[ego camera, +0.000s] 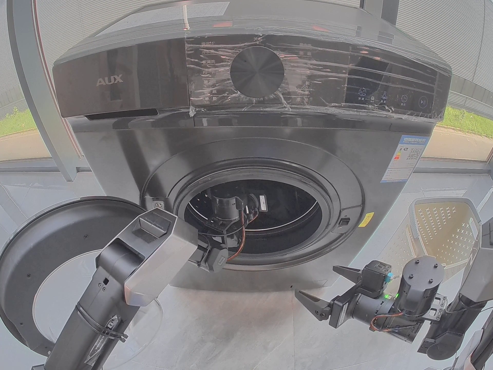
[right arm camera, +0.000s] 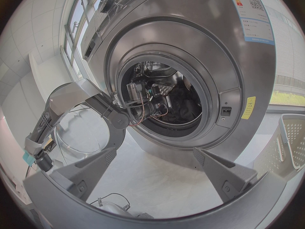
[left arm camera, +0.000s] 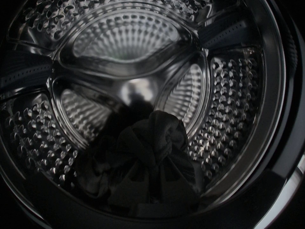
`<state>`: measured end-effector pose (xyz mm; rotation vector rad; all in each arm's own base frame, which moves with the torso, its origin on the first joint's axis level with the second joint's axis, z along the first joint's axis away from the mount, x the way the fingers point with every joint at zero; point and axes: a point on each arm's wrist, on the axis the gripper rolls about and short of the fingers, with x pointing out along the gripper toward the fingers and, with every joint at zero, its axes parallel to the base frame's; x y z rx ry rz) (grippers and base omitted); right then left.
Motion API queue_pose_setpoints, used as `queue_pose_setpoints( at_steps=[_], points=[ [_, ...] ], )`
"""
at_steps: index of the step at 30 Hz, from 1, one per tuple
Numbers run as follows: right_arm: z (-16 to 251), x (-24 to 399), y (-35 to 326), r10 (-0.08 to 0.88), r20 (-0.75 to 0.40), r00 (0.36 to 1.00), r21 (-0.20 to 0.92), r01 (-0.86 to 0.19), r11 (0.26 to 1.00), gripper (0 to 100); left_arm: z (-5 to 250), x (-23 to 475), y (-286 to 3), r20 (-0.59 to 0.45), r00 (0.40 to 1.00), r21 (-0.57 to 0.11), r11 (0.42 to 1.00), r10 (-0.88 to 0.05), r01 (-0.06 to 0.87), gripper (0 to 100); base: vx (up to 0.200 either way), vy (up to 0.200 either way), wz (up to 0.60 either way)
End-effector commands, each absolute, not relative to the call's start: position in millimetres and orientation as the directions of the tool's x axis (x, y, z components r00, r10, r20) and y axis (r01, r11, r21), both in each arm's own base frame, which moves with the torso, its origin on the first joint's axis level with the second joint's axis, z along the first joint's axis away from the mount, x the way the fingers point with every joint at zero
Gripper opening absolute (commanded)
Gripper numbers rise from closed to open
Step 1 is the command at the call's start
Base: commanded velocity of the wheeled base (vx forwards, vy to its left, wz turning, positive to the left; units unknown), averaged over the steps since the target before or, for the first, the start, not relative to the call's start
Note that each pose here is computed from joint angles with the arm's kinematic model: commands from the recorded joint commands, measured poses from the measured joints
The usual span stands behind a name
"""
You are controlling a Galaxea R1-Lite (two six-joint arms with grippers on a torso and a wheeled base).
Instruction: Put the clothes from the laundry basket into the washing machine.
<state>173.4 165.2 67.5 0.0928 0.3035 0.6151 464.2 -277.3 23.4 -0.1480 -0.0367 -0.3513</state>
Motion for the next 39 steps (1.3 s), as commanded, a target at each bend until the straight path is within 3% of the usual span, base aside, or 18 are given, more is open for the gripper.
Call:
queue_pose_setpoints(
  at_steps=[1, 15, 16, 22, 30, 39],
  points=[
    [69, 171, 165, 0.586, -0.248, 0.771, 0.176, -0.559, 0.81, 100, 11, 478, -282, 0.112, 0.945, -0.152, 0.935, -0.306, 0.321, 0, 0.0, 0.0, 0.0],
    [70, 171, 165, 0.587, -0.244, 0.772, 0.176, -0.559, 0.81, 100, 6, 484, -272, 0.098, 0.953, -0.134, 0.945, -0.288, 0.299, 0, 0.0, 0.0, 0.0],
    [70, 171, 165, 0.587, -0.244, 0.772, 0.176, -0.559, 0.81, 100, 6, 483, -272, 0.097, 0.953, -0.13, 0.945, -0.288, 0.299, 100, 0.0, 0.0, 0.0],
    [70, 172, 165, 0.585, -0.244, 0.773, 0.176, -0.558, 0.811, 100, 1, 480, -272, 0.078, 0.953, -0.129, 0.945, -0.292, 0.3, 100, 0.0, 0.0, 0.0],
    [70, 171, 165, 0.585, -0.245, 0.773, 0.176, -0.558, 0.811, 100, -2, 457, -268, -0.027, 0.951, -0.101, 0.947, -0.308, 0.304, 100, 0.0, 0.0, 0.0],
    [73, 178, 156, 0.551, -0.235, 0.801, 0.177, -0.522, 0.835, 100, 31, 385, -256, -0.159, 0.921, -0.057, 0.935, -0.355, 0.351, 100, 0.0, 0.0, 0.0]
  ],
)
